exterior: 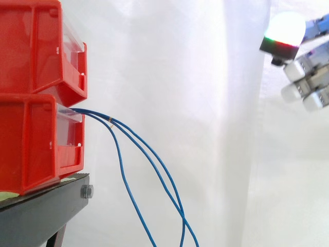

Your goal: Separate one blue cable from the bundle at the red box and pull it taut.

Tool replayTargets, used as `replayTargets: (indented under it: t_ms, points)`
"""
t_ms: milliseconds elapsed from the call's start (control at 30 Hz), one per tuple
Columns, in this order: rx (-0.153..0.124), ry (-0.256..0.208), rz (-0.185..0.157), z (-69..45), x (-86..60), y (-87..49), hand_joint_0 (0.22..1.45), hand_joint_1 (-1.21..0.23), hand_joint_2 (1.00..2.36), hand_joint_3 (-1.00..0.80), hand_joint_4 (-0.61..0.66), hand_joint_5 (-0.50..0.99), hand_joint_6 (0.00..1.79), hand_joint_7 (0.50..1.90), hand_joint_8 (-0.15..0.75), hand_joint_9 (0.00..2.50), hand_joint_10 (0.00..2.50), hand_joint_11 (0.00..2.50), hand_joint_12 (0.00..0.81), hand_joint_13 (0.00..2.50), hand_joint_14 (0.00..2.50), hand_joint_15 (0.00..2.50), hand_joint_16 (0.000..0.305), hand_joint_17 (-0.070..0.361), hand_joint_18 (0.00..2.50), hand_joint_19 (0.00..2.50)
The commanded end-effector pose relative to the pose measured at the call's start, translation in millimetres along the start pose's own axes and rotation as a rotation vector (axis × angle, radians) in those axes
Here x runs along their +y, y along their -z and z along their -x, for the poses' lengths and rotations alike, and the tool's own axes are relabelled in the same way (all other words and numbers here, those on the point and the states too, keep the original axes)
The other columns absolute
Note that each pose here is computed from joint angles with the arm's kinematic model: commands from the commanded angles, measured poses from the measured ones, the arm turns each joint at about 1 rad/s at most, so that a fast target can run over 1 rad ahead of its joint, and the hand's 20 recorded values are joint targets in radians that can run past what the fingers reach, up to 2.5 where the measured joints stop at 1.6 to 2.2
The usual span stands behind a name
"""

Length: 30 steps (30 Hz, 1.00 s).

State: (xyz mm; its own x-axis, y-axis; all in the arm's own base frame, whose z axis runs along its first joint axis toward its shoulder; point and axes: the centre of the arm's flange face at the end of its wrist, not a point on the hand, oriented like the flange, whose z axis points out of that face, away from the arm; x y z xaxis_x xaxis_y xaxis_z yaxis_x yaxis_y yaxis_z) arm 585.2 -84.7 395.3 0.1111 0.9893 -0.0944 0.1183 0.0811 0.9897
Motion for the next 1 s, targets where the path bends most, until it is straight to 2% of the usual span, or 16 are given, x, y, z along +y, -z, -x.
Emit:
replayTargets:
  t_ms: [0,100,167,267,400,433,467,500,533,567,633,667,900,967]
  points:
    - [-0.001,0.001,0.003,-7.0,-13.7,-12.6,0.5,-0.65,1.0,-0.5,0.25,-0.23,0.5,0.74,0.349,0.46,0.01,0.31,0.419,0.29,0.0,0.13,0.052,0.117,0.07,0.17]
    - [-0.003,0.002,0.015,-10.2,-12.8,-13.8,0.5,-0.7,1.0,-0.5,0.25,-0.24,0.5,0.74,0.355,0.43,0.01,0.31,0.424,0.35,0.0,0.14,0.051,0.114,0.16,0.17]
    - [-0.025,0.02,0.016,-11.9,-12.3,-14.0,0.51,-0.72,1.0,-0.5,0.26,-0.24,0.5,0.74,0.358,0.45,0.01,0.31,0.381,0.39,0.0,0.11,0.044,0.099,0.2,0.09]
    - [-0.039,0.047,0.019,-12.9,-11.1,-14.5,0.51,-0.73,1.0,-0.5,0.27,-0.23,0.5,0.74,0.36,0.47,0.01,0.3,0.368,0.38,0.0,0.1,0.042,0.094,0.19,0.06]
    - [-0.04,0.054,0.026,-14.6,-10.8,-15.1,0.52,-0.73,1.0,-0.5,0.27,-0.23,0.5,0.74,0.363,0.49,0.01,0.31,0.365,0.39,0.0,0.1,0.041,0.092,0.19,0.05]
    - [-0.044,0.055,0.033,-15.9,-11.4,-17.6,0.52,-0.72,1.0,-0.5,0.27,-0.23,0.5,0.74,0.361,0.5,0.01,0.31,0.364,0.39,0.0,0.1,0.041,0.092,0.19,0.05]
    - [-0.046,0.056,0.023,-17.7,-20.9,-23.2,0.52,-0.72,1.0,-0.5,0.28,-0.22,0.5,0.74,0.361,0.51,0.01,0.31,0.364,0.39,0.0,0.1,0.041,0.091,0.19,0.05]
    - [-0.042,0.055,0.026,-18.3,-20.5,-23.5,0.52,-0.72,1.0,-0.5,0.28,-0.22,0.5,0.74,0.363,0.51,0.01,0.31,0.364,0.39,0.0,0.11,0.041,0.092,0.19,0.05]
    - [-0.044,0.058,0.017,-20.4,-30.7,-29.6,0.52,-0.71,1.0,-0.5,0.28,-0.22,0.5,0.74,0.365,0.52,0.01,0.32,0.363,0.4,0.0,0.11,0.041,0.091,0.19,0.05]
    - [-0.045,0.058,0.015,-21.3,-33.9,-32.8,0.52,-0.71,1.0,-0.5,0.28,-0.22,0.5,0.74,0.366,0.53,0.01,0.32,0.363,0.4,0.0,0.1,0.04,0.091,0.19,0.04]
    - [-0.045,0.057,0.026,-23.0,-33.1,-35.6,0.53,-0.7,1.0,-0.5,0.28,-0.22,0.5,0.74,0.366,0.53,0.01,0.32,0.364,0.4,0.0,0.1,0.04,0.09,0.19,0.04]
    - [-0.047,0.056,0.03,-26.1,-39.6,-42.6,0.53,-0.7,1.0,-0.5,0.29,-0.22,0.5,0.74,0.368,0.54,0.01,0.32,0.365,0.41,0.0,0.11,0.04,0.09,0.19,0.05]
    - [-0.055,0.05,0.048,-31.0,-48.5,-62.8,0.53,-0.69,1.0,-0.5,0.29,-0.22,0.5,0.74,0.372,0.55,0.01,0.33,0.37,0.46,0.0,0.13,0.04,0.09,0.25,0.08]
    - [-0.073,0.054,0.056,-30.9,-45.6,-65.9,0.53,-0.69,1.0,-0.5,0.28,-0.22,0.5,0.73,0.374,0.55,0.01,0.32,0.37,0.48,0.0,0.13,0.04,0.089,0.28,0.09]
